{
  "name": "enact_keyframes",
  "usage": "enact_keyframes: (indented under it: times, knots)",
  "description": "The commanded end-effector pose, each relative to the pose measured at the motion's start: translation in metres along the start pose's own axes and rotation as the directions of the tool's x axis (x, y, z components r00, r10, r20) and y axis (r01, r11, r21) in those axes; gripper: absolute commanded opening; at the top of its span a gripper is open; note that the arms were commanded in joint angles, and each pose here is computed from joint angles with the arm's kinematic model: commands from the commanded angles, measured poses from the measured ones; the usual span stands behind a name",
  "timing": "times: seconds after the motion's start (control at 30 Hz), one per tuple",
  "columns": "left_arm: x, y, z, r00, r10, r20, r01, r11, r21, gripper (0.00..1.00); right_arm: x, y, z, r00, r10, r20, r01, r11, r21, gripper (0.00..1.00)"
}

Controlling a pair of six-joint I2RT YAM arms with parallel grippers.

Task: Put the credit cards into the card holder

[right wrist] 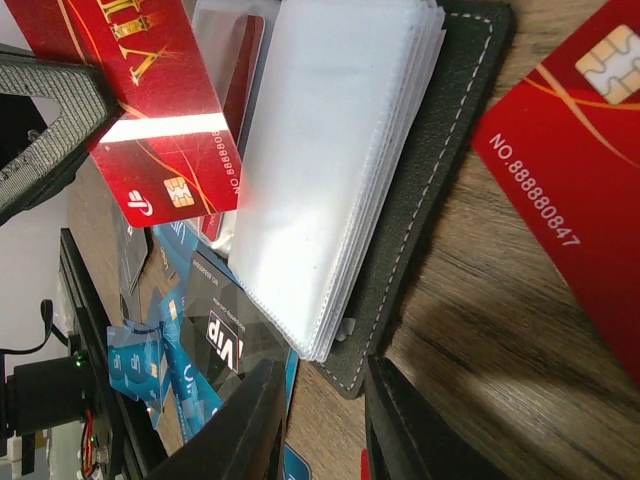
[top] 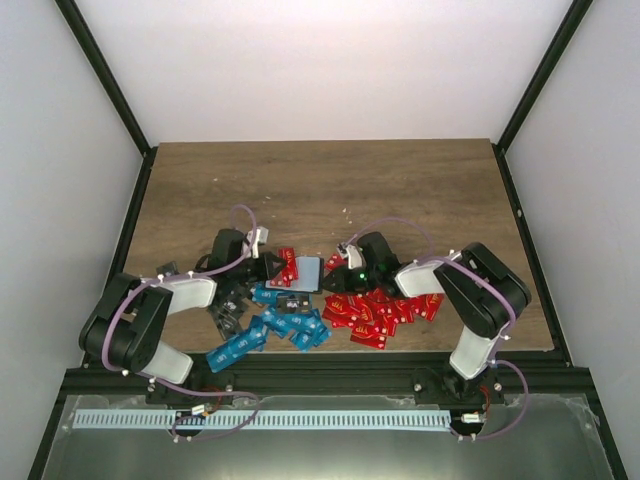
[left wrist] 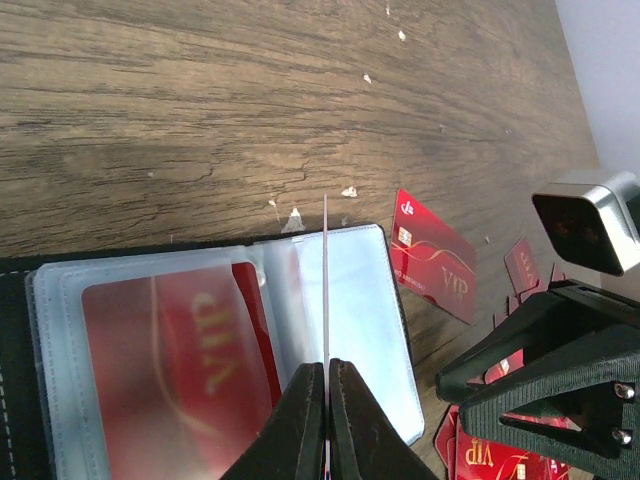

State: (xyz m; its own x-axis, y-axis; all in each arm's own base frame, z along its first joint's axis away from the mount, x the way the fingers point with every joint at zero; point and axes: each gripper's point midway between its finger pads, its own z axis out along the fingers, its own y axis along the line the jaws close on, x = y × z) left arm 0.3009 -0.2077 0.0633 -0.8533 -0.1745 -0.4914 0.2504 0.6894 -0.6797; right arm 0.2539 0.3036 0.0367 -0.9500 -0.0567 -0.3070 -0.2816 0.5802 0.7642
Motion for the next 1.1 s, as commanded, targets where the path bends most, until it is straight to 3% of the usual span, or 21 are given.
enact_keyframes:
  times: [0.0,0.4,1.07]
  knots:
    - [0.000,0.004,-0.002,0.999,0.033,0.015,-0.033,0.999,-0.004,0.04,-0.013,0.002,0.002,1.000,-0.008,0.020,0.007,1.000,0.007,0.24]
    - [0.015,-0.003,0.007,0.998,-0.009,-0.060,0.015,0.995,0.100,0.04,-0.012,-0.005,0.010,1.000,0.005,-0.002,-0.005,1.000,0.006,0.23]
    - [0.038,0.012,0.014,0.968,-0.116,-0.221,0.121,0.993,0.010,0.04,-0.014,-0.009,0.012,1.000,0.012,-0.011,-0.012,1.000,0.008,0.23]
